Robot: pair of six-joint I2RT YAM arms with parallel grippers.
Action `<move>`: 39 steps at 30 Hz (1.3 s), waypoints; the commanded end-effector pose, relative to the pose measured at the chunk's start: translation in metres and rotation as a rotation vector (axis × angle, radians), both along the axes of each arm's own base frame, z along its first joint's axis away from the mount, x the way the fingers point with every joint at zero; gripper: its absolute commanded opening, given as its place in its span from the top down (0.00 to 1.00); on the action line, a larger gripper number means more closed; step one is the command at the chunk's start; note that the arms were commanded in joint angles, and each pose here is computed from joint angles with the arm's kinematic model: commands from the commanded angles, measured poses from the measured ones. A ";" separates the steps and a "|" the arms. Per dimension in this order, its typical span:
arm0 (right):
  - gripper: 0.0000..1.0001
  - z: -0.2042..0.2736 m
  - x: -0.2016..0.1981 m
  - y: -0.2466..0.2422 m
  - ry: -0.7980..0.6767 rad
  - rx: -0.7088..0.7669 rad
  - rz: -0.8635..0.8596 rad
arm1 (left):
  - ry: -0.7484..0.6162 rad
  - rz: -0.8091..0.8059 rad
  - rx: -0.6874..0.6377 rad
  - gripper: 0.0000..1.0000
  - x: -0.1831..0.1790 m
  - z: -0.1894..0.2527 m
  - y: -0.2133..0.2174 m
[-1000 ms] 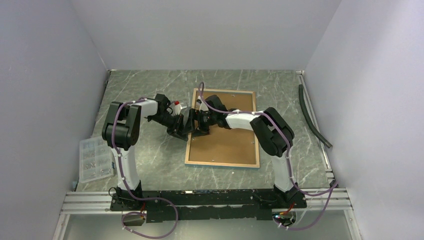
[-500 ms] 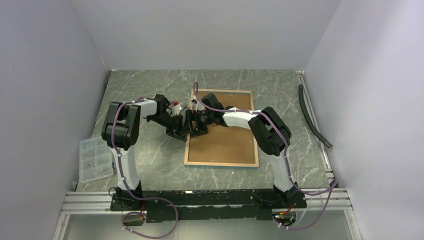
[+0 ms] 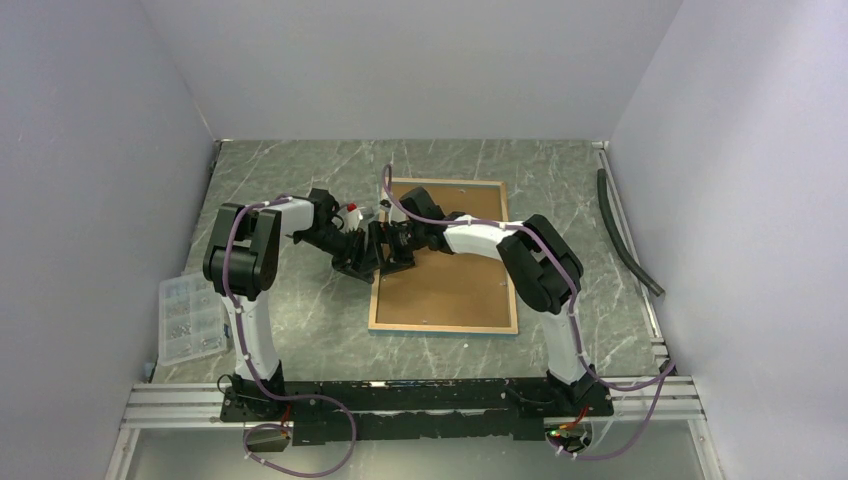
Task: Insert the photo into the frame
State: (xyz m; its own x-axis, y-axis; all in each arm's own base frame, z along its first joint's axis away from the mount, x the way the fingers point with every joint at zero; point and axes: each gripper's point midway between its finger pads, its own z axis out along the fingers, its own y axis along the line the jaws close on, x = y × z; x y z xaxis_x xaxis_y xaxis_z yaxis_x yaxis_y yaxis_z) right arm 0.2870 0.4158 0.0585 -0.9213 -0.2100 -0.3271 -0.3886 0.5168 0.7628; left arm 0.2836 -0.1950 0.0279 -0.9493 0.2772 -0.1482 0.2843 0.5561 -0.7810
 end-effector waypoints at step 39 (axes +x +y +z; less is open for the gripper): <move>0.18 -0.008 -0.039 -0.003 0.004 -0.011 0.139 | -0.061 -0.013 -0.023 0.88 0.009 0.005 -0.005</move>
